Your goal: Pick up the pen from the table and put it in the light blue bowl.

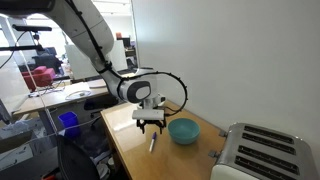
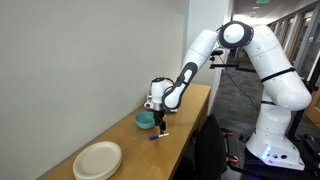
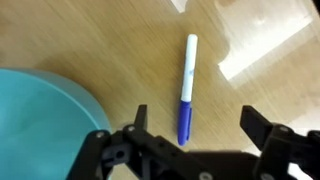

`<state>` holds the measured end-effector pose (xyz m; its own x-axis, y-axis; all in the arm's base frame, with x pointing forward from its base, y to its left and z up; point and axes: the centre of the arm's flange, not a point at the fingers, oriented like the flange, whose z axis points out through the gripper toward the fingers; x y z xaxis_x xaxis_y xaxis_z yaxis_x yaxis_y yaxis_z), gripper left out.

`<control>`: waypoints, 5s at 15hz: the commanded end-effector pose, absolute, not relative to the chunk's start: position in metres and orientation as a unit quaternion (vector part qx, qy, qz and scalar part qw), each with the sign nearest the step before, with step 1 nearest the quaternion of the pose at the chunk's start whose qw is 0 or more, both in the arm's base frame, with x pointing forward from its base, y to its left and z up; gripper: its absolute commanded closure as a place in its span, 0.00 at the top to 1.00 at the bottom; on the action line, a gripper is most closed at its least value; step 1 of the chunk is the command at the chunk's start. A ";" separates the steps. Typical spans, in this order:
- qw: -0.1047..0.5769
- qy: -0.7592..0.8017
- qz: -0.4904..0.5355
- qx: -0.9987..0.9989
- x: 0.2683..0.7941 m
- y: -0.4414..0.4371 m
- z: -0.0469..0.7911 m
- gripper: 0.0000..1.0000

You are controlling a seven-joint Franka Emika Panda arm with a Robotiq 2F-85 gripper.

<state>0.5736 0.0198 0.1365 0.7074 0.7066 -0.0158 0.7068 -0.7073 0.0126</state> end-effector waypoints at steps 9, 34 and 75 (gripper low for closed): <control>0.016 0.367 -0.008 0.930 0.563 0.019 0.101 0.66; 0.049 0.328 0.010 0.944 0.567 0.017 0.213 0.03; 0.062 0.220 -0.016 0.974 0.659 -0.021 0.310 1.00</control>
